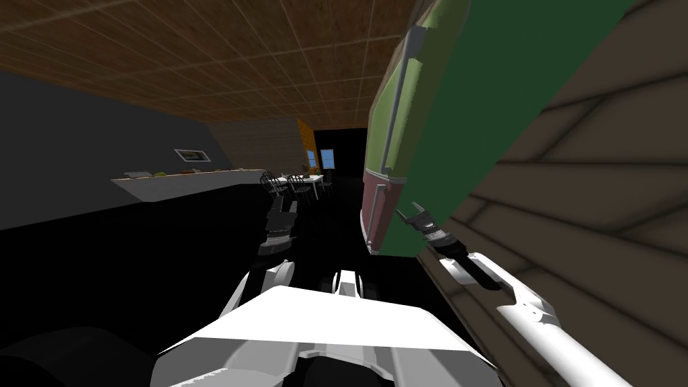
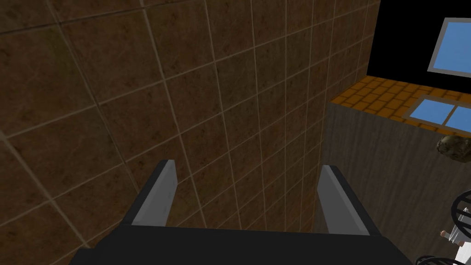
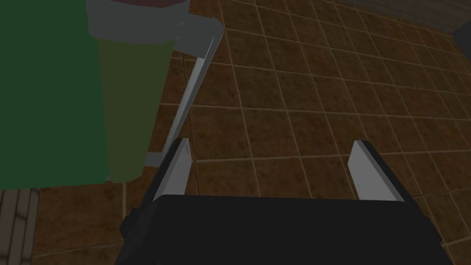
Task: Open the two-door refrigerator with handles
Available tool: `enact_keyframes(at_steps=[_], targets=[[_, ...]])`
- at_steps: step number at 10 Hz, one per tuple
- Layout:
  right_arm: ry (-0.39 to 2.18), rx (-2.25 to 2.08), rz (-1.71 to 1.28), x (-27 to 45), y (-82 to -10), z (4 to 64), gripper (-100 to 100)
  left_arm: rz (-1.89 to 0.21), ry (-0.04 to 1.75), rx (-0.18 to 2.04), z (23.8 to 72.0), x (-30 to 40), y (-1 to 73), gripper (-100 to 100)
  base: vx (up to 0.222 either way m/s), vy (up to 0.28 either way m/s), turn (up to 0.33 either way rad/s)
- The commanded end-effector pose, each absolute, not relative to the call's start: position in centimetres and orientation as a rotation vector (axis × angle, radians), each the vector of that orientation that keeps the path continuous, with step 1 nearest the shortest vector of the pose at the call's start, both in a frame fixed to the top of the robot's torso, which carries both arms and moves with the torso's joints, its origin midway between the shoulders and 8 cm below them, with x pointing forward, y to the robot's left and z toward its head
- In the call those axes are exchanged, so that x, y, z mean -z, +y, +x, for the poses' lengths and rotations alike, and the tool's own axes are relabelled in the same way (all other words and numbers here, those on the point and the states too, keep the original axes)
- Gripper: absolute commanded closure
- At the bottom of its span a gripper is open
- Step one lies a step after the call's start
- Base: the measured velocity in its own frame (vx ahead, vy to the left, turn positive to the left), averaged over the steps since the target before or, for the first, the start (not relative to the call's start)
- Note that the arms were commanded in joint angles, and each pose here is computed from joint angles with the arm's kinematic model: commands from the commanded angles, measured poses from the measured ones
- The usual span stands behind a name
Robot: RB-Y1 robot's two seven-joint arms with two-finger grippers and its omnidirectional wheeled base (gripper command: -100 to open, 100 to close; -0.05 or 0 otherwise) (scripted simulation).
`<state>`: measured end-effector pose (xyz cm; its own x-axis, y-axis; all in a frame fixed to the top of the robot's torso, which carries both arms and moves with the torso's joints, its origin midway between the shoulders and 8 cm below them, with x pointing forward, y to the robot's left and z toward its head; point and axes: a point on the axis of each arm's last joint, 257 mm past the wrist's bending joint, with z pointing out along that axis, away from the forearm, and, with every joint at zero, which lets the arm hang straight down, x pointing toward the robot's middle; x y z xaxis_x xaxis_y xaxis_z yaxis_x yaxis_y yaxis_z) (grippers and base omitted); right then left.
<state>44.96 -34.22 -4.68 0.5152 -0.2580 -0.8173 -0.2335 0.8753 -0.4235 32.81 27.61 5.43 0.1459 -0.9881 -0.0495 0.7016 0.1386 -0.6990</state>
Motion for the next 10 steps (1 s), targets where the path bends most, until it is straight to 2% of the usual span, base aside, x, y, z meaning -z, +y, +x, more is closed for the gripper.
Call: enact_keyframes(at_steps=[1, 10], targets=[[1.040, 0.126, -0.614, 4.8, -36.0, 45.9, -100, -0.602, 0.587, 1.328, 32.8, -5.4, 27.6, 0, 0.074, 0.102, 0.057], [1.021, 0.495, -0.843, 2.8, -43.9, 49.0, -100, -0.602, 0.587, 1.328, 32.8, -5.4, 27.6, 0, 0.061, 0.099, 0.035]])
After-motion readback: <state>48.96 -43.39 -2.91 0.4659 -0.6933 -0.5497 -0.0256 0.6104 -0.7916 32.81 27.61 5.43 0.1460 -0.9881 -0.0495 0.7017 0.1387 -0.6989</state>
